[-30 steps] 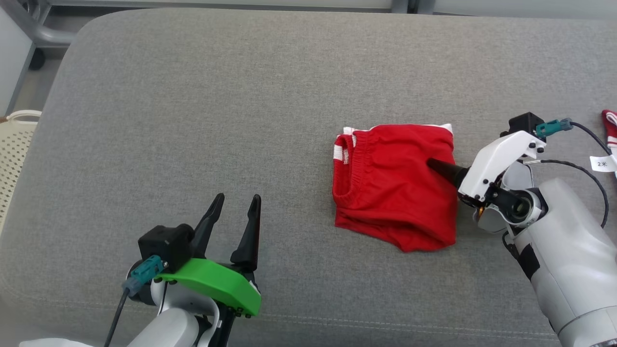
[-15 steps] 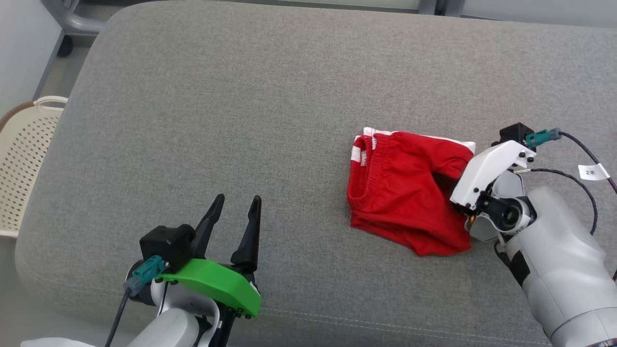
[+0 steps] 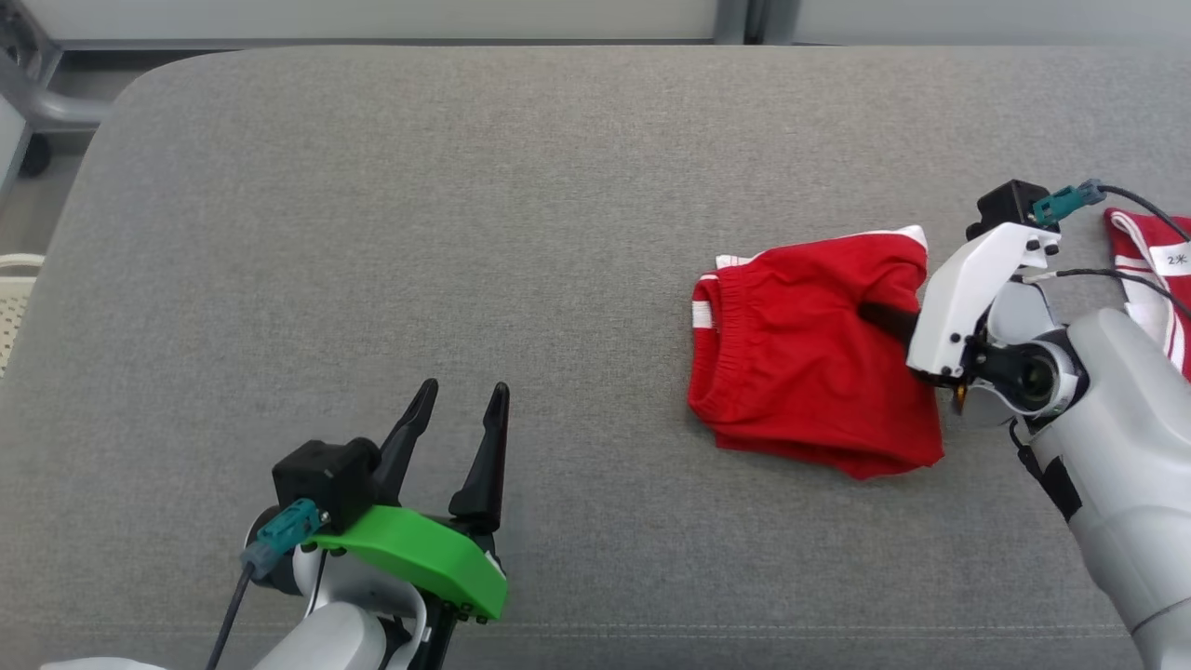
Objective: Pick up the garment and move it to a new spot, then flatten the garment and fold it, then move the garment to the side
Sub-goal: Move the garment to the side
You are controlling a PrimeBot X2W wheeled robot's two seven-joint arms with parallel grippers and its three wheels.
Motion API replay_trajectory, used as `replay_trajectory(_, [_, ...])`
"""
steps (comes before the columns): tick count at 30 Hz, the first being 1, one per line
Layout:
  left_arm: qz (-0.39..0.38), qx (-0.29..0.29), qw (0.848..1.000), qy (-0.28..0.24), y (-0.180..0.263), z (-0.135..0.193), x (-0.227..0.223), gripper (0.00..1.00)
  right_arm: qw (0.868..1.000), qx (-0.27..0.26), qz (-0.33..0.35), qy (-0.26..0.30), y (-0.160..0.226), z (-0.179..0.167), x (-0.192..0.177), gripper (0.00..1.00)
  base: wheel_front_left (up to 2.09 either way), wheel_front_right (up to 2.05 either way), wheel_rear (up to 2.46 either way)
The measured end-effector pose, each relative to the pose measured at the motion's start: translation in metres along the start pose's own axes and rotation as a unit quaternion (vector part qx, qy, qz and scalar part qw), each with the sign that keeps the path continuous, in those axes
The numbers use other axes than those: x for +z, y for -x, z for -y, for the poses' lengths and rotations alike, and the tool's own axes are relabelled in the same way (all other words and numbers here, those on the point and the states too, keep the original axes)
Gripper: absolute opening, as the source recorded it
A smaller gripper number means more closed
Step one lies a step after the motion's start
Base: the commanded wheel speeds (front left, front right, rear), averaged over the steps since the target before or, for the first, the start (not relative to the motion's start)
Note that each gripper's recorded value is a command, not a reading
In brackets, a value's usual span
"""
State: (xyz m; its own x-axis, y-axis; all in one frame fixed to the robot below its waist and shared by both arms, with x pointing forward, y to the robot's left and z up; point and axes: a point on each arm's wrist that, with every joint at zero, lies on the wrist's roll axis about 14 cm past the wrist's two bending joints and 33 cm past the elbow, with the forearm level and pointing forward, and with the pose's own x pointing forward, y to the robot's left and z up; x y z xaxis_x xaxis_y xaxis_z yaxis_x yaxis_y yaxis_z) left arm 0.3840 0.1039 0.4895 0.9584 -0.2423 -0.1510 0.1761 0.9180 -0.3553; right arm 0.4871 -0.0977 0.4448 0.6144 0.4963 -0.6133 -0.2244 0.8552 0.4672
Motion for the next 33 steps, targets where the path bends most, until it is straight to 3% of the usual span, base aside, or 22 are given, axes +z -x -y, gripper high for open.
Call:
replay_trajectory(6, [-0.001, -0.043, 0.999, 0.002, -0.008, 0.028, 0.000, 1.00, 0.998, -0.053, 0.008, 0.028, 0.045, 0.037, 0.016, 0.00, 0.00, 0.00, 0.00])
replay_trajectory(18, [-0.006, -0.129, 0.992, 0.001, -0.025, 0.083, -0.001, 1.00, 0.989, -0.133, 0.051, 0.034, 0.121, 0.081, 0.035, 0.00, 0.00, 0.00, 0.00])
replay_trajectory(33, [-0.022, -0.175, 0.984, -0.007, -0.054, 0.108, -0.011, 1.00, 0.986, -0.146, 0.080, 0.022, 0.131, 0.083, 0.048, 0.00, 0.00, 0.00, 0.00])
